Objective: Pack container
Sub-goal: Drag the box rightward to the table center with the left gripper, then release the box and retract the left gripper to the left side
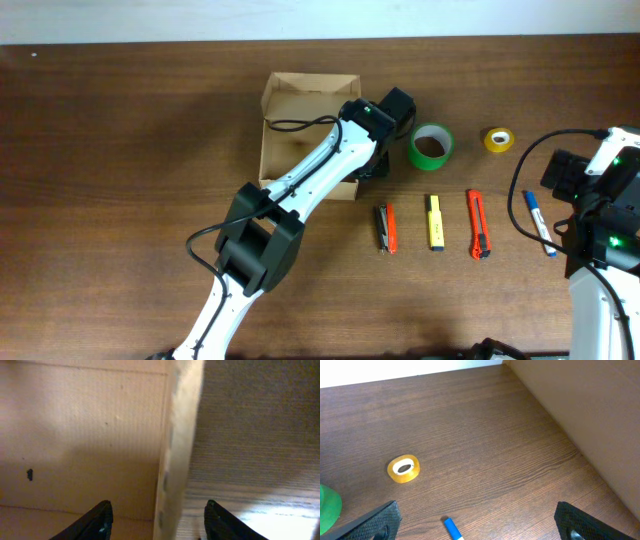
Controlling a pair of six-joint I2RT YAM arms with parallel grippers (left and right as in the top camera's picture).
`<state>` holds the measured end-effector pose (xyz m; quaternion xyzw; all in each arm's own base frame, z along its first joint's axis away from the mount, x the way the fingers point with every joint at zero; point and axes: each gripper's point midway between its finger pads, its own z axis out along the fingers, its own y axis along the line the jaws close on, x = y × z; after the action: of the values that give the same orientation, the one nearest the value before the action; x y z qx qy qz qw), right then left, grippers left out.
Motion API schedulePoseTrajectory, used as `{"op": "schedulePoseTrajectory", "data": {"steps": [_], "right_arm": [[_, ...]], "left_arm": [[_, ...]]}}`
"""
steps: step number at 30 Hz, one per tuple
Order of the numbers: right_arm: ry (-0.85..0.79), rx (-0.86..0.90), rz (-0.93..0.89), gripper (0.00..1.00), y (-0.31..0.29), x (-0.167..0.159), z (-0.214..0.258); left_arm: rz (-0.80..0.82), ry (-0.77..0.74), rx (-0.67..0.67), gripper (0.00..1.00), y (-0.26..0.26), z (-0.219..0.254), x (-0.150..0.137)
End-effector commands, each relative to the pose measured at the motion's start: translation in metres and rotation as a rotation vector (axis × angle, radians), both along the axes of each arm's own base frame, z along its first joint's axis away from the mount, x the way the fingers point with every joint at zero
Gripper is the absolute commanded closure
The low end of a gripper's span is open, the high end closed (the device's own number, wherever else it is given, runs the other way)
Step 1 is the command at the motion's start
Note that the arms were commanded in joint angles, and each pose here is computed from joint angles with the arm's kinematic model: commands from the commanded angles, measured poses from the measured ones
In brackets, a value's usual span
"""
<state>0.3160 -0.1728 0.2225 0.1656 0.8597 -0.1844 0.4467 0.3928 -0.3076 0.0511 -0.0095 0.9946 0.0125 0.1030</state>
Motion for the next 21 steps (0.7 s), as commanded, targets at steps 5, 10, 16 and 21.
{"op": "schedulePoseTrajectory", "data": {"steps": [5,10,16,21], "right_arm": [[-0.021,-0.013,-0.019,0.01,-0.005,0.000,0.010],[-0.021,-0.013,-0.019,0.01,-0.005,0.000,0.010],[-0.021,-0.013,-0.019,0.01,-0.005,0.000,0.010],[-0.021,-0.013,-0.019,0.01,-0.005,0.000,0.010]], "left_arm": [[-0.057,-0.085,0.049,0.42,0.001,0.013,0.019],[-0.096,-0.182,0.024,0.42,-0.008,0.053,0.037],[-0.141,-0.344,0.033,0.42,-0.007,0.125,0.057],[-0.171,-0.467,0.058,0.42,0.009,0.190,0.061]]}}
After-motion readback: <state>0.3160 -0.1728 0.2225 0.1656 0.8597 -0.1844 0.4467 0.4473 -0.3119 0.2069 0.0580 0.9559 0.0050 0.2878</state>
